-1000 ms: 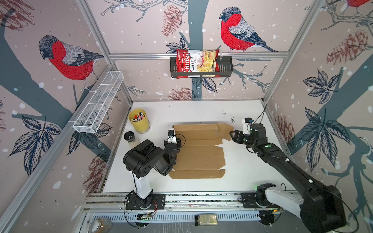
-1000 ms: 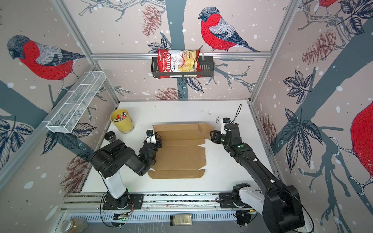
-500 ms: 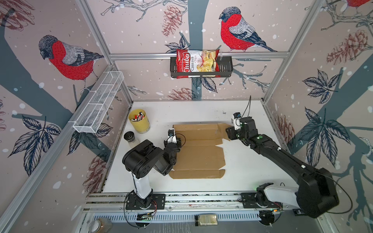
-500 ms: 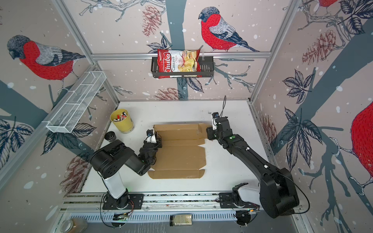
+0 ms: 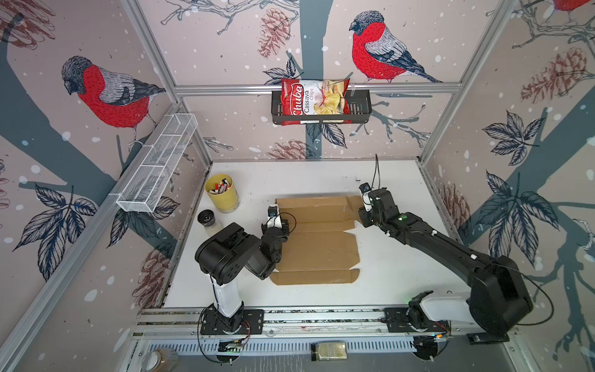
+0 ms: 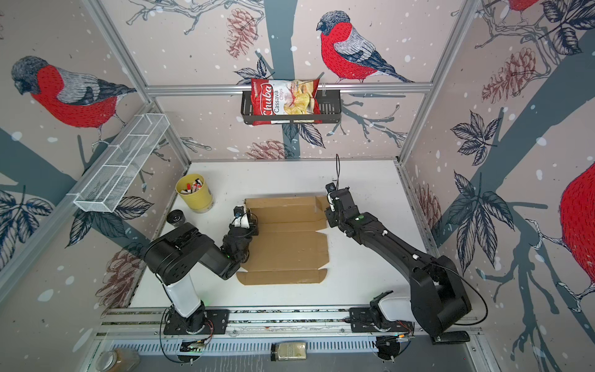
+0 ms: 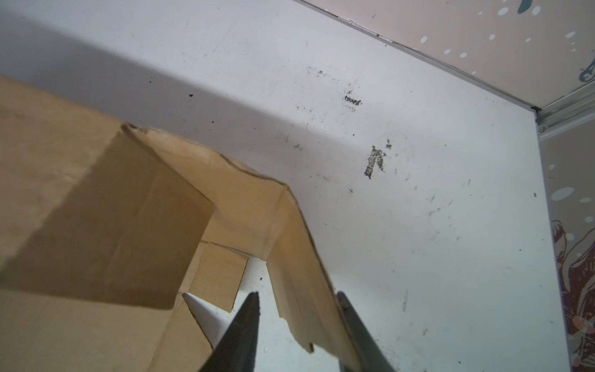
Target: Fold the paper box
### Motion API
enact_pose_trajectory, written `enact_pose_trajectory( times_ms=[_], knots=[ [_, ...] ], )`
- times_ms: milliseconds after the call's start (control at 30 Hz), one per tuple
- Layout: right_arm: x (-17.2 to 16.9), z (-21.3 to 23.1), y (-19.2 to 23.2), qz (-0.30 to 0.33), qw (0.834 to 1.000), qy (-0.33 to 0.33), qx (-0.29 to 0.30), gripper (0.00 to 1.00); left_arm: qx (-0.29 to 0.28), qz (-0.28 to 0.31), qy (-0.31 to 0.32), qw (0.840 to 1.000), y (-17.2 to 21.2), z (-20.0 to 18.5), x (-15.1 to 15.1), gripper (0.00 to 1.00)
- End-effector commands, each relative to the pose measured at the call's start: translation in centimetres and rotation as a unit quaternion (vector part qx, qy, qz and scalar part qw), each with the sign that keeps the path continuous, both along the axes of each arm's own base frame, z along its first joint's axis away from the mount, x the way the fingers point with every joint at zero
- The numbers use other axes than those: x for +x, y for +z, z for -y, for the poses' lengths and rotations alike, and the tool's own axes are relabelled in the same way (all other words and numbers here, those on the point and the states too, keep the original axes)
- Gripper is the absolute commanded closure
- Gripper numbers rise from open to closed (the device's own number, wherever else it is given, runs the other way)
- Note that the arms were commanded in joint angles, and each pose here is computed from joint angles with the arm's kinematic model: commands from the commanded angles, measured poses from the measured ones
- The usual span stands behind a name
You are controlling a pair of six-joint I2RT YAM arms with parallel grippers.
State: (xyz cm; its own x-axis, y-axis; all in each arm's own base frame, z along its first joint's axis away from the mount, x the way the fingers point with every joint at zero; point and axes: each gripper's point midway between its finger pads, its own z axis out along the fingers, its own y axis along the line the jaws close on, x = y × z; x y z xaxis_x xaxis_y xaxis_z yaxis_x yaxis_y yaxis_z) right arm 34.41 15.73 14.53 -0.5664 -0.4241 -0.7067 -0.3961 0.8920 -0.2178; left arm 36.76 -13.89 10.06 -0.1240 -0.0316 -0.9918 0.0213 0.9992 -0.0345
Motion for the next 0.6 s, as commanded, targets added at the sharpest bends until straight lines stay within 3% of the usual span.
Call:
enact_pose_trajectory(
  times_ms=[0,233,567],
  knots=[
    [0.2,0.1,0.3,0.010,1.000,0.002,-0.008,0.70,0.009,-0.023,-0.004,1.000,-1.2,0.0,-0.2,1.00],
    [-0.1,-0.6,0.6,0.021,1.000,0.008,-0.006,0.87,0.007,-0.026,0.001,1.000,-1.4,-0.2,-0.3,1.00],
    [-3.7,-2.4,2.1,0.012,0.999,0.045,0.026,0.92,-0.011,-0.025,0.050,0.998,-1.5,-1.7,-0.6,1.00]
  ],
)
